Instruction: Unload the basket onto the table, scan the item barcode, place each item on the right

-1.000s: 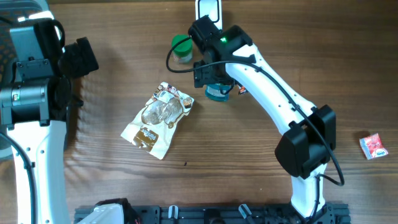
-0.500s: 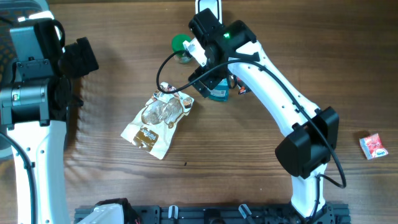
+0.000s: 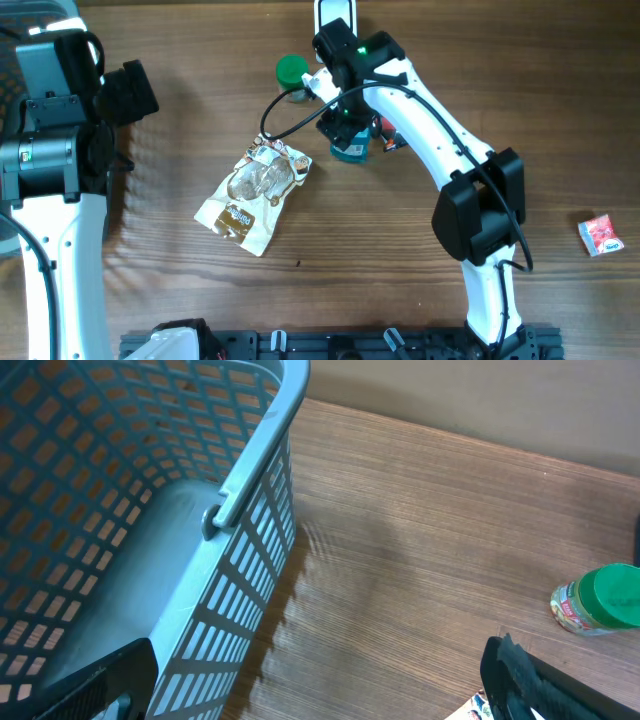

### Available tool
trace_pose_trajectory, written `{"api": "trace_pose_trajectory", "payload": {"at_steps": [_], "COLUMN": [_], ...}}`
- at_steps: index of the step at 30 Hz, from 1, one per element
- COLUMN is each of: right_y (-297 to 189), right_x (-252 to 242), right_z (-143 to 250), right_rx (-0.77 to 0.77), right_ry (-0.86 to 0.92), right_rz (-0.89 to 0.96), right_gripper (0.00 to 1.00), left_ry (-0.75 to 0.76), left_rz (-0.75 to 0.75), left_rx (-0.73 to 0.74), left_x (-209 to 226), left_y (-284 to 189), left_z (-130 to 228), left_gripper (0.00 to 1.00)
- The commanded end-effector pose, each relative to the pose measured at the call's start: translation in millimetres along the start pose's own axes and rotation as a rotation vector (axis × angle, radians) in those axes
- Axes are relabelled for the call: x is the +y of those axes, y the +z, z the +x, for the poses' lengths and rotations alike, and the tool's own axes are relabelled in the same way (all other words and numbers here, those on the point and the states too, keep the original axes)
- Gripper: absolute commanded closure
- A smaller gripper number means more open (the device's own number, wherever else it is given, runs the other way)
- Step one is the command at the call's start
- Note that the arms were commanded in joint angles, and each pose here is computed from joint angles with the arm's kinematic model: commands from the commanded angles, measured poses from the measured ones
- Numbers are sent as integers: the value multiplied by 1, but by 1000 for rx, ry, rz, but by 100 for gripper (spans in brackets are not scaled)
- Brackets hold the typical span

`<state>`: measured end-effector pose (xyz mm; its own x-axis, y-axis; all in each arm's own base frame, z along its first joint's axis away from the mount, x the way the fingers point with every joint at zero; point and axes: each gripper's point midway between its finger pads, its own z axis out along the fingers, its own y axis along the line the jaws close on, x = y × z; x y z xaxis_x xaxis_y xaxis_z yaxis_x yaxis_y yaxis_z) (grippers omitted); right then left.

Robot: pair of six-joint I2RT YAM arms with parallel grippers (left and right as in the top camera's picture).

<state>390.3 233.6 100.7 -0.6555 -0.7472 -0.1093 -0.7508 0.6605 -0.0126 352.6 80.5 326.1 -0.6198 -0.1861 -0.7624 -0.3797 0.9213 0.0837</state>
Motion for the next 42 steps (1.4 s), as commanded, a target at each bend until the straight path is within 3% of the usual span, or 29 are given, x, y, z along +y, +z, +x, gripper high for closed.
{"api": "trace_pose_trajectory", "payload": {"at_steps": [1, 5, 8, 16, 21, 32, 39, 42], "right_y": [2, 2, 2, 2, -9, -104, -156, -163], "right_x": [-5, -5, -5, -6, -29, -102, -128, -142], "right_z": [-4, -4, -4, -5, -10, -53, -121, -133], "right_rx": [-12, -15, -15, -20, -35, -274, -562, -591], "right_ry": [-5, -5, -2, 25, 121, 271, 213, 199], "right_rz": [-8, -7, -8, -4, 126, 573, 812, 905], "right_gripper": [30, 49, 51, 71, 84, 84, 83, 83], "left_ry": [-4, -4, -5, -5, -5, -4, -5, -5], "left_rz": [-8, -8, -8, -8, -8, -8, -8, -8], "left_rx": [-19, -19, -19, -19, -19, -19, -19, -20], "left_x": [4, 4, 4, 4, 4, 4, 4, 4], "left_y": [-5, -5, -5, -5, -5, -5, -5, -5], "left_z": [-4, -4, -4, -4, -4, -4, -4, -4], "left_gripper": [0, 0, 0, 0, 0, 0, 0, 0]}}
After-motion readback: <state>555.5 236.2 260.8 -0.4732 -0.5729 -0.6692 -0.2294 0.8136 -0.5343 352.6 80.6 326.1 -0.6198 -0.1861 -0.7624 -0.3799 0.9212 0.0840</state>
